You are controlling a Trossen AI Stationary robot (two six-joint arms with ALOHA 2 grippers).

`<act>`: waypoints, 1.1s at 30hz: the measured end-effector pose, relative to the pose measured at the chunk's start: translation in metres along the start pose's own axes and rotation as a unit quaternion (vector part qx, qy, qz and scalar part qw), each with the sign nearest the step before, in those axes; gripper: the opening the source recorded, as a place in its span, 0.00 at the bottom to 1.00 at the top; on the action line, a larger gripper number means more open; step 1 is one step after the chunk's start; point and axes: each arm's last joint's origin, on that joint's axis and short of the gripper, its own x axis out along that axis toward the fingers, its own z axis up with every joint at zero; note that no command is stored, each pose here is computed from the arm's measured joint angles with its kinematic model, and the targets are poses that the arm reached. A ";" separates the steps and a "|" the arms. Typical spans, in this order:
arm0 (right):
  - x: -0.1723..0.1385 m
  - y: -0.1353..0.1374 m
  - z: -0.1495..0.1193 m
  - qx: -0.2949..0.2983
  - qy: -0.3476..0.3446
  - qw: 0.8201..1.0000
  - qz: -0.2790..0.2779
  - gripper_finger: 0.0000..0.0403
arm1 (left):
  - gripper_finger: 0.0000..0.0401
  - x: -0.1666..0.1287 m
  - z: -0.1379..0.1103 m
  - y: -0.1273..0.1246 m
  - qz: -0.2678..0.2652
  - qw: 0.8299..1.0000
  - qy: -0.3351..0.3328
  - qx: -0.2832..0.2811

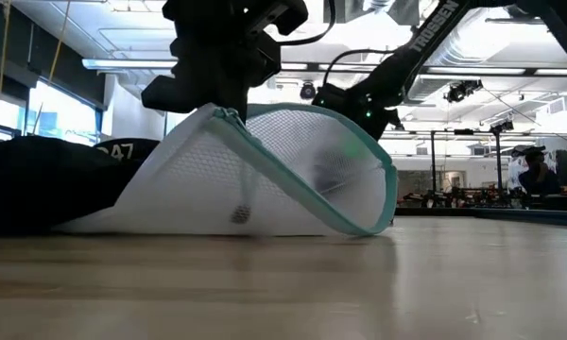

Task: Unpack backpack
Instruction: Put the pink earphones into the zip bag

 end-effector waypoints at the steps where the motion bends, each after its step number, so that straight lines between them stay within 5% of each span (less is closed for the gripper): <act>1: 0.002 0.000 -0.001 0.001 0.006 1.000 -0.003 0.73 | 0.00 0.000 0.000 0.000 0.000 1.000 0.000 0.002; 5: 0.006 0.006 -0.007 -0.001 0.032 0.999 -0.019 0.58 | 0.00 0.000 0.000 0.000 0.000 1.000 0.000 0.015; 13: -0.026 0.018 -0.003 0.012 0.028 1.000 -0.005 0.09 | 0.00 0.000 0.001 0.001 0.003 0.999 -0.006 0.038; 24: -0.145 0.041 0.010 0.006 -0.079 0.994 0.077 0.10 | 0.00 -0.001 0.018 0.002 -0.021 0.997 -0.030 0.063; 29: -0.184 0.072 -0.010 -0.040 -0.075 0.976 0.199 0.10 | 0.00 -0.002 0.031 0.005 -0.034 0.995 -0.048 0.081; 33: -0.183 0.098 -0.041 -0.035 -0.046 0.959 0.278 0.10 | 0.00 -0.004 0.039 0.009 -0.036 0.994 -0.056 0.092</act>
